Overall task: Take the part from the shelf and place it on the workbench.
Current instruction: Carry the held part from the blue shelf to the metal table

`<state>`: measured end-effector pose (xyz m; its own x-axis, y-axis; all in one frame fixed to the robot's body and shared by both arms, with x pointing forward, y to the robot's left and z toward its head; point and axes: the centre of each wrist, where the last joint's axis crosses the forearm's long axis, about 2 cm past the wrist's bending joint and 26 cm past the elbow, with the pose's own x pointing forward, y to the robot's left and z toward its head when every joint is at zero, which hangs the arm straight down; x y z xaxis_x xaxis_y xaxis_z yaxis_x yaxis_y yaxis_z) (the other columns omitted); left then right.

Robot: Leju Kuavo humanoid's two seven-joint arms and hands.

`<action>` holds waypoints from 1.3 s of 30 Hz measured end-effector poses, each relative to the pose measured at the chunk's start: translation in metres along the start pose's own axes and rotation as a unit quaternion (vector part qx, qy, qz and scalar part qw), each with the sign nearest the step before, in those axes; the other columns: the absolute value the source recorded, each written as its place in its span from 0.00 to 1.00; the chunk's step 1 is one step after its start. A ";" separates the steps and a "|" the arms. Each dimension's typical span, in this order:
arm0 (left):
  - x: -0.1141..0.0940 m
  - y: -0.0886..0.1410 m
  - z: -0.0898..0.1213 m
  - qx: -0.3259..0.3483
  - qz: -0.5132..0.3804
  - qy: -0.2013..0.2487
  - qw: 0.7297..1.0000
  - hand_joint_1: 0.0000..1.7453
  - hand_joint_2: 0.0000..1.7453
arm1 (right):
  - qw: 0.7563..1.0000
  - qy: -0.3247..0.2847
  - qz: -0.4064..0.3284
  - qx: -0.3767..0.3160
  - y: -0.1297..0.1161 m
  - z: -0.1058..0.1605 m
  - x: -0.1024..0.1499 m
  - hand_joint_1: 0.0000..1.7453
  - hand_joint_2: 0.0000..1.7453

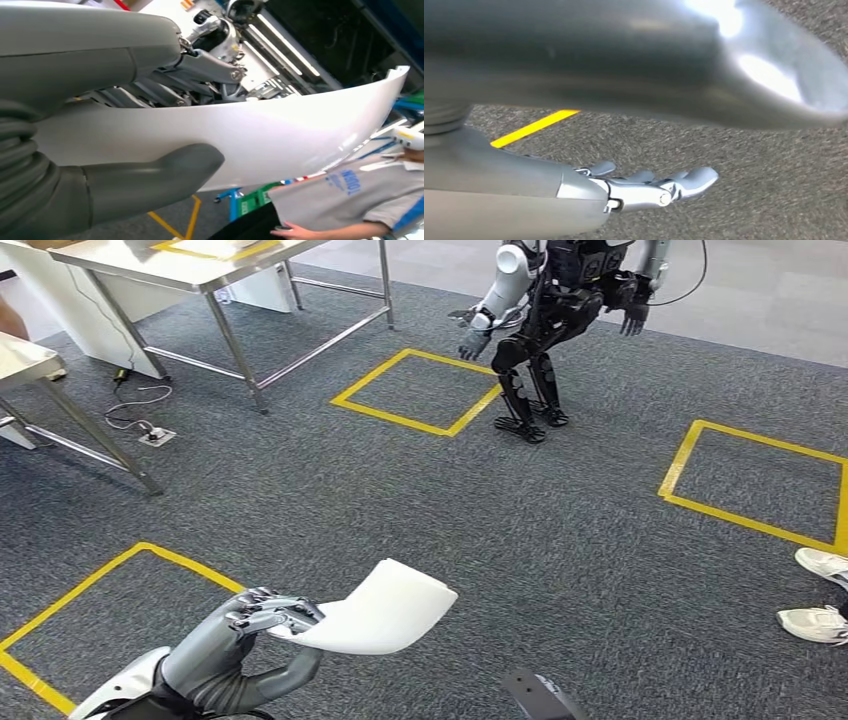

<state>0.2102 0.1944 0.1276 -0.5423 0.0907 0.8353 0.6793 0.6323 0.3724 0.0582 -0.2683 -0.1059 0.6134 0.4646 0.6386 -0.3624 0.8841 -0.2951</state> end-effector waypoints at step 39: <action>0.001 -0.002 0.002 0.021 -0.007 0.011 1.000 1.00 1.00 | 0.999 0.004 0.029 0.019 -0.007 -0.007 0.007 0.00 0.00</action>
<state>0.2075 0.1945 0.1266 -0.5398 0.0643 0.8393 0.6501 0.6654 0.3670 0.0702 -0.2707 -0.1040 0.5963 0.5153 0.6155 -0.4231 0.8534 -0.3046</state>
